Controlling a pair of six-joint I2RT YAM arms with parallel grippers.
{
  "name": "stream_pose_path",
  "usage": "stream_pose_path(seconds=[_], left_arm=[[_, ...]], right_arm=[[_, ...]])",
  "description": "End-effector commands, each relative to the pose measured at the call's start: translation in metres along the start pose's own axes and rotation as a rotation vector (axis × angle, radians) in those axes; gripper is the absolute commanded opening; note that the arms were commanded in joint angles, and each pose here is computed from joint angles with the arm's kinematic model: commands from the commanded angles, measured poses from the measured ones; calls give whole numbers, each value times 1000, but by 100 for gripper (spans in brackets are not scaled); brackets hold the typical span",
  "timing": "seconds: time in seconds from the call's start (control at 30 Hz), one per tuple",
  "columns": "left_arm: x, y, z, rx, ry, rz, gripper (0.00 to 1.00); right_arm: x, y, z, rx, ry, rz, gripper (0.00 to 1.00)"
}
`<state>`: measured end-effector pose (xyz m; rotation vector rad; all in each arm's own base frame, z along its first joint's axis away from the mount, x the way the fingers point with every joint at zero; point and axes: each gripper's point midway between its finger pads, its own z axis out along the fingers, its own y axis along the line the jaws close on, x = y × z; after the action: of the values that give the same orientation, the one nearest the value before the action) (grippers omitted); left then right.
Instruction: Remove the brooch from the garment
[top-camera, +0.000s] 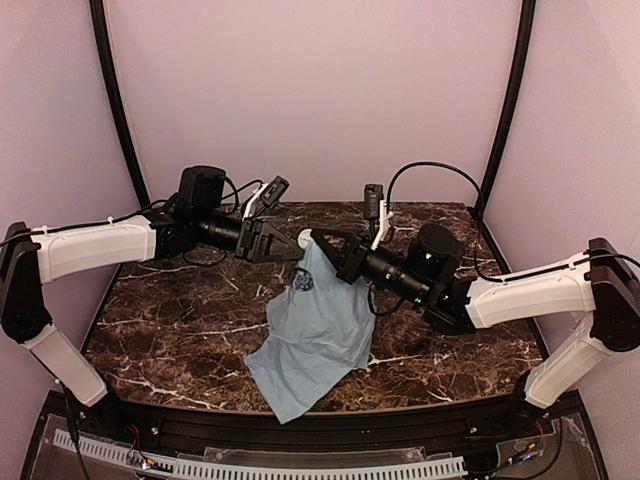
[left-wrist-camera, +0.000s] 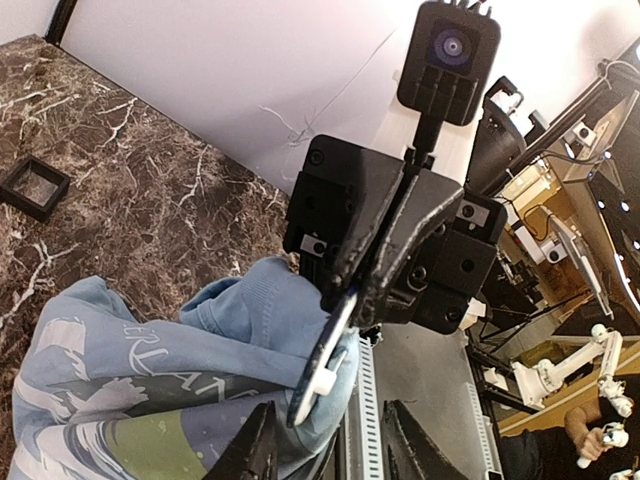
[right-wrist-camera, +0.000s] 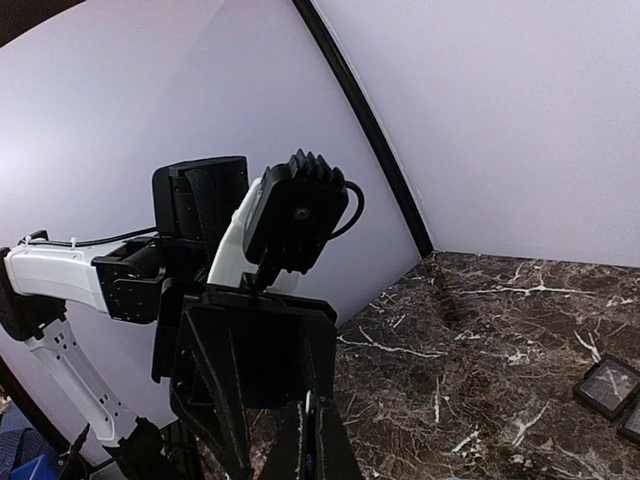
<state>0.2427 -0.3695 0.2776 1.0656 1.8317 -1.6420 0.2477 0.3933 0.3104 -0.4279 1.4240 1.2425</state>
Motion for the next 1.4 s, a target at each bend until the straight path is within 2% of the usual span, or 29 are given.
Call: stream_pose_path(seconds=[0.0,0.13,0.2,0.27,0.4,0.47,0.57,0.63,0.83,0.97,1.1,1.37], left_arm=[[1,-7,0,25,-3,19,32],[1,-8,0,29,-5,20,16],[1,-8,0,30,-6,22,5],[1,-8,0,30,-6,24,1],[2,-8,0,30,-5,26,1],[2,-8,-1,25,-2,28,1],[5,-4,0,7,13,27,1],[9,1,1,-21,36,22,1],[27,8,8,-98,139,63,1],[36,4,14,-90,187,77,1],[49,0,22,-77,244,98,1],[60,-5,32,-33,284,81,1]], right_arm=[[-29,17,5,-68,-92,9,0],[-28,16,6,-63,-89,8,0],[-26,16,6,-62,-83,9,0],[-25,15,5,-57,-76,10,0],[-21,10,2,-27,-49,2,0],[-17,7,-1,-7,-20,-7,9],[-12,7,-4,4,43,-25,36],[-7,3,-7,16,100,-26,50],[5,-5,-23,6,274,-33,68],[14,-9,-33,-46,420,-7,68],[27,-7,-41,-91,547,0,64],[43,8,-48,-198,643,61,51]])
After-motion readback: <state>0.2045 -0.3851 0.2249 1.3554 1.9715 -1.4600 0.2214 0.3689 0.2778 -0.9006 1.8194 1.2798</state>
